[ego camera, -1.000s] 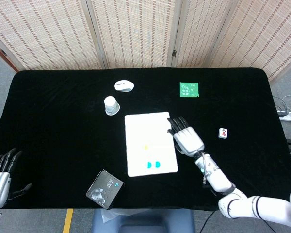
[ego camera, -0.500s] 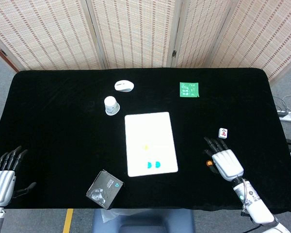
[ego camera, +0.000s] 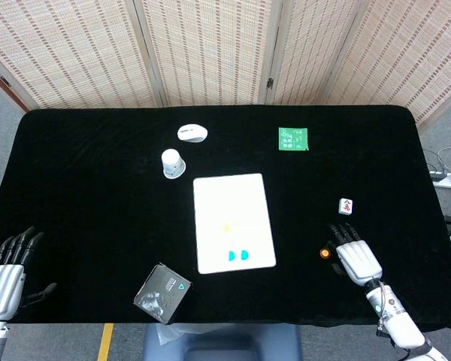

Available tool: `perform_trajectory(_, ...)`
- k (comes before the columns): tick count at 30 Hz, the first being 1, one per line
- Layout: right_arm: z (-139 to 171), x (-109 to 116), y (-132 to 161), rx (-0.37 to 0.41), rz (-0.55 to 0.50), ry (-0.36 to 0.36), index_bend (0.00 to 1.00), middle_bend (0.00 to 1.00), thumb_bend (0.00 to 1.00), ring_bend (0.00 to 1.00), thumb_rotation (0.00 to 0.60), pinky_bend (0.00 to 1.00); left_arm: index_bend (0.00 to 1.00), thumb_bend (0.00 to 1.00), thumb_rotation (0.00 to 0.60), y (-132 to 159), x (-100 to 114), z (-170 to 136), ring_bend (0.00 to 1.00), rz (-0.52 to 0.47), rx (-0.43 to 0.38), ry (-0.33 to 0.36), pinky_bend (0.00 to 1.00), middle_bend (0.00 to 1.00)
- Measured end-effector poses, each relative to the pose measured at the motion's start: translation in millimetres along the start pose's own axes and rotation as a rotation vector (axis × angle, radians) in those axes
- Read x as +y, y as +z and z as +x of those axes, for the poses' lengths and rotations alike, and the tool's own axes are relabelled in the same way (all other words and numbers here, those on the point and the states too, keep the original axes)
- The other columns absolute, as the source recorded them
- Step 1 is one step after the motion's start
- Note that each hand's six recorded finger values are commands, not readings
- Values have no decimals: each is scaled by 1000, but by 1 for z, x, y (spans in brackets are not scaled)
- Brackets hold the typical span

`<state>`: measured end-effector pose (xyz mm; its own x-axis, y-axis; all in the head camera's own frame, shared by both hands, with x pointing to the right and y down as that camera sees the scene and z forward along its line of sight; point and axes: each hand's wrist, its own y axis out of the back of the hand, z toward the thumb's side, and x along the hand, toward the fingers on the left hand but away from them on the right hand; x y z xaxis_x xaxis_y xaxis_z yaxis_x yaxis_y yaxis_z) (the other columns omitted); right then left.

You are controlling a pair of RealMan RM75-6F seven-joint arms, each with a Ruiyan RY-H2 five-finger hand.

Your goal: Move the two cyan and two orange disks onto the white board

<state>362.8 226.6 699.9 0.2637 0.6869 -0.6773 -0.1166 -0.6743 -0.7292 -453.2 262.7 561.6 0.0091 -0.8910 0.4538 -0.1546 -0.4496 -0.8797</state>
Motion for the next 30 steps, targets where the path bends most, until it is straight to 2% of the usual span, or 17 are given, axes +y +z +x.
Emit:
perform_trajectory(15, -14, -2, 3, 10, -12, 1, 384, 12, 425, 0, 600, 0, 84, 191, 600, -2, -1, 0, 10, 2, 6, -3, 0, 0)
perform_trajectory(30, -17, -5, 2, -4, -5, 21, 469, 34, 425, 0, 600, 0, 84, 190, 600, -3, -2, 0, 9, 6, 9, -4, 0, 0)
